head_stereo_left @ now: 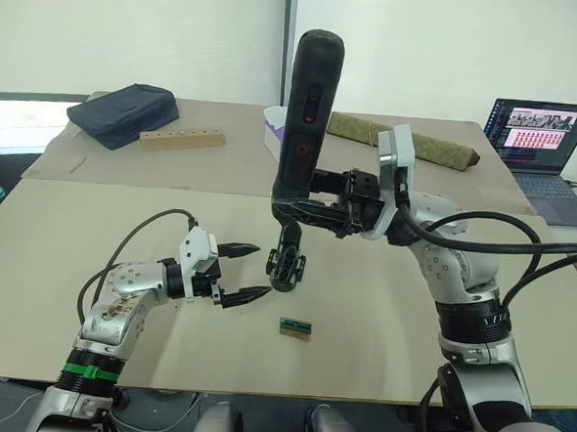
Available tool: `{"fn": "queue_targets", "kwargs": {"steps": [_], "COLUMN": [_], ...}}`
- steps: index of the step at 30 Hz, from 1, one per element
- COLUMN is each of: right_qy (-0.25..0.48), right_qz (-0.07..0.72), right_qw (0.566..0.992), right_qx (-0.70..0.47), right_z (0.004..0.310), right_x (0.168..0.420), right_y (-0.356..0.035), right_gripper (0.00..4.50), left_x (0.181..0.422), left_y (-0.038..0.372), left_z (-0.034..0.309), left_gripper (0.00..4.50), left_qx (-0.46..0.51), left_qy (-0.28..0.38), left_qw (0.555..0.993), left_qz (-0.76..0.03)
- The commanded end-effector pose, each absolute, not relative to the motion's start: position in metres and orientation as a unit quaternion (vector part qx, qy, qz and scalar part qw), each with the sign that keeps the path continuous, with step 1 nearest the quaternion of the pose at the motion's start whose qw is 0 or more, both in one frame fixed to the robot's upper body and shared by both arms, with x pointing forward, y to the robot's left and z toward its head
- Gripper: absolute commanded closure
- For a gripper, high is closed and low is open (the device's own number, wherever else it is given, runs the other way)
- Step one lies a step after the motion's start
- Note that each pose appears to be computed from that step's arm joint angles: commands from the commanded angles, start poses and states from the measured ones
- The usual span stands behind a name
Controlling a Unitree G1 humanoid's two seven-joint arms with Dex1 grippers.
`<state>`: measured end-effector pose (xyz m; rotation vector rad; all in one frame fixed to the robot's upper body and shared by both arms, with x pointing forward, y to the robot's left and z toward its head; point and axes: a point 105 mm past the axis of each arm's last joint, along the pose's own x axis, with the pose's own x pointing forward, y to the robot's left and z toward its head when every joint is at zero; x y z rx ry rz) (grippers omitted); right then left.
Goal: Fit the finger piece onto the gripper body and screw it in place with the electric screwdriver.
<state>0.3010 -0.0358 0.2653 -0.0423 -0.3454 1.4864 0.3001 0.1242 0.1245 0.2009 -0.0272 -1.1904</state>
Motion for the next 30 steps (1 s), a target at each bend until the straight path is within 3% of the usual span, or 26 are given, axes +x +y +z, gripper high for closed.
{"fn": "queue_targets", "kwargs": {"steps": [1,30], "right_qy": [-0.177,-0.147], "right_qz": [0.674,0.673], "right_qw": [0.716,0.724], "right_qx": [-0.028,-0.036], "right_z": [0.28,0.268], "right_x": [0.296,0.299], "right_y": [-0.033,-0.033], "right_gripper": [2.6,2.6], "left_x": [0.3,0.298], "left_y": [0.124,0.125], "left_z": [0.126,0.118], "left_gripper": [0.0,0.0], "left_qx": [0.101,0.098], "left_qy": [-0.022,-0.012], "left_qw": [0.823,0.825], "left_qz": [-0.558,-0.556]}}
